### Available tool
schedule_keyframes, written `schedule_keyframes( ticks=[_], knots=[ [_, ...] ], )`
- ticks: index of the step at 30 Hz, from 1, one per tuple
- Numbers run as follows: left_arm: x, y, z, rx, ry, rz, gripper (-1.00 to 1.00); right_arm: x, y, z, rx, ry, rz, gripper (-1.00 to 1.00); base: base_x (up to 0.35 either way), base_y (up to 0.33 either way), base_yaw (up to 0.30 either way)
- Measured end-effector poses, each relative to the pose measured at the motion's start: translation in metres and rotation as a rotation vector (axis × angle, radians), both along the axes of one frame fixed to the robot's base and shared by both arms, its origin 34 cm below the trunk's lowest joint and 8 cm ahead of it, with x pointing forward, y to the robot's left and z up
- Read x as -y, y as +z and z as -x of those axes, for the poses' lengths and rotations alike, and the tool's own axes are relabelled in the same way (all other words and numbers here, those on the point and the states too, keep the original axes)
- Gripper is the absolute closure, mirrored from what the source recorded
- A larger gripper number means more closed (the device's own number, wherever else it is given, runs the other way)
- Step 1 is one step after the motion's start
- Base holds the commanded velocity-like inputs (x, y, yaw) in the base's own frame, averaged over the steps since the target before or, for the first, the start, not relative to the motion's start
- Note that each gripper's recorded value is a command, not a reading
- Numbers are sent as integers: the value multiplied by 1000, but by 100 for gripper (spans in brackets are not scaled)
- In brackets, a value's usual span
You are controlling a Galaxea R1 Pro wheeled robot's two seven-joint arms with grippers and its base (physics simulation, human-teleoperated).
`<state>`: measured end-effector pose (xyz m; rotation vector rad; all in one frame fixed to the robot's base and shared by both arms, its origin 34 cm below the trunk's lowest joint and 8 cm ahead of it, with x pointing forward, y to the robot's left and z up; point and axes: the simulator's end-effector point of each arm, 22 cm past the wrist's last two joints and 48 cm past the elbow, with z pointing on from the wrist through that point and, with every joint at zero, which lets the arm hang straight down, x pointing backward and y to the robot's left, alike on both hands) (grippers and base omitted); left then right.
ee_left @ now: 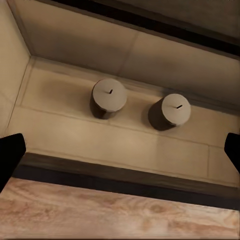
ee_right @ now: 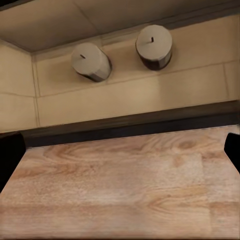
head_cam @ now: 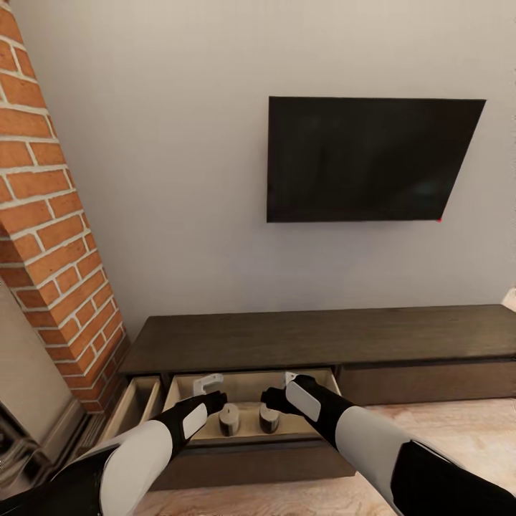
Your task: Place each of the two pumpkins and all three candles from the living room inside a cabinet in the living room (use any cabinet), then make sure every cabinet is closed, and position the cauldron so it is next to a table in the living room.
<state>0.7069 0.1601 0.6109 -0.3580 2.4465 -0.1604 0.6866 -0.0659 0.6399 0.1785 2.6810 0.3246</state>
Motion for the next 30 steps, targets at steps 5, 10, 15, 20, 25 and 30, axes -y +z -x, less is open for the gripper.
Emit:
schedule_keyframes(
  ticks=[5,10,15,20,25,30],
  knots=[
    [0,9,-1,0,0,0,-100,-2,10,-1,2,4,-4,-100,-29,0,0],
    [0,18,-1,0,0,0,-100,-13,22,-2,11,24,-48,-100,-3,0,0],
    [1,23,-1,0,-1,2,-100,-16,27,-2,11,30,-71,-100,0,0,0],
    [2,23,-1,-1,-7,5,-100,-15,28,-4,19,27,-69,-100,0,0,0],
    [2,22,0,-7,-14,3,-100,-7,39,-26,125,-26,-61,-100,0,0,0],
    [1,22,0,-15,-20,1,-100,4,55,-49,254,-27,1,-100,1,0,0]
  ],
)
